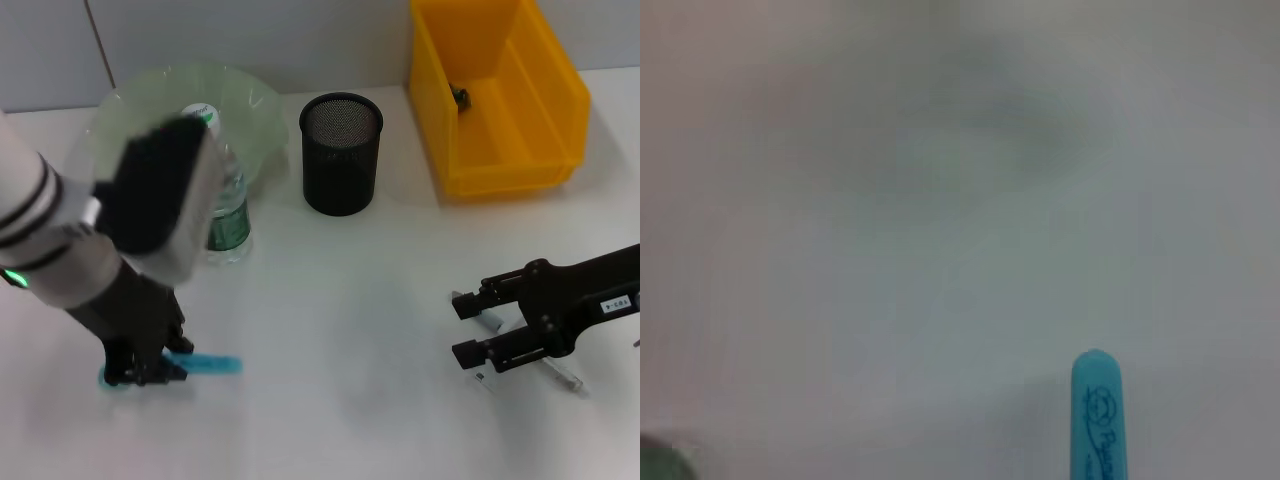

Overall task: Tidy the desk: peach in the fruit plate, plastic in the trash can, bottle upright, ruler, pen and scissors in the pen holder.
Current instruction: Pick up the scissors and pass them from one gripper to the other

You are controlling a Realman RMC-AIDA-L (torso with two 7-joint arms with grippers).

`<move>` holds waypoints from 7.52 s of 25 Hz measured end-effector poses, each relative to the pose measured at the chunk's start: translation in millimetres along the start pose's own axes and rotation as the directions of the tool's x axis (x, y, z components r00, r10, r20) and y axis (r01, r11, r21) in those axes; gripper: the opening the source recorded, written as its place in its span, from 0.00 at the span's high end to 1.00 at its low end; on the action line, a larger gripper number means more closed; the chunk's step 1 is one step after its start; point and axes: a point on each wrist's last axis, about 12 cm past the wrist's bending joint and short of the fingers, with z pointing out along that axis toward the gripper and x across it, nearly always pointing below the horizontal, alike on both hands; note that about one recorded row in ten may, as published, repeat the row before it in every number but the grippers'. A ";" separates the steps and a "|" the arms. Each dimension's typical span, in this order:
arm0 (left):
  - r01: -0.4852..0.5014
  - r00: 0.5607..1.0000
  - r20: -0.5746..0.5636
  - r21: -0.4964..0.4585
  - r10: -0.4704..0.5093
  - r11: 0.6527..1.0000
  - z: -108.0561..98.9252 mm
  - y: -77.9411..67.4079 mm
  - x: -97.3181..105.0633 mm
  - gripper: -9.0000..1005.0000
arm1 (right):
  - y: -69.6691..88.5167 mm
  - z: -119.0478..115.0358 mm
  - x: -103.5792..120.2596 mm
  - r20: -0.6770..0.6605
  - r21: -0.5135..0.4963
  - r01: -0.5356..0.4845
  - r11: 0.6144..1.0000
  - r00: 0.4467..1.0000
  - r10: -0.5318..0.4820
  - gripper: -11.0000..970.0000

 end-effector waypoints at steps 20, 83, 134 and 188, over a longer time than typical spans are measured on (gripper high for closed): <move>0.656 0.289 0.646 0.404 -0.706 0.638 -59.3 7.6 65.7 0.78 | -2.2 -9.8 -14.7 0.095 0.071 0.120 0.990 0.987 -0.127 0.23; 0.349 -0.758 0.570 0.765 -0.317 0.541 71.8 -30.8 38.2 0.78 | 37.7 85.6 19.7 0.444 0.753 0.340 0.563 0.367 -0.817 0.23; 0.326 -0.781 0.526 0.802 -0.335 0.500 93.4 -50.3 -1.6 0.78 | 37.9 105.2 -0.6 0.353 0.804 0.387 0.451 0.299 -0.887 0.23; 0.321 -0.787 0.517 0.810 -0.338 0.491 94.8 -52.6 -0.3 0.78 | 31.5 116.3 -20.1 0.323 0.802 0.423 0.421 0.286 -0.902 0.80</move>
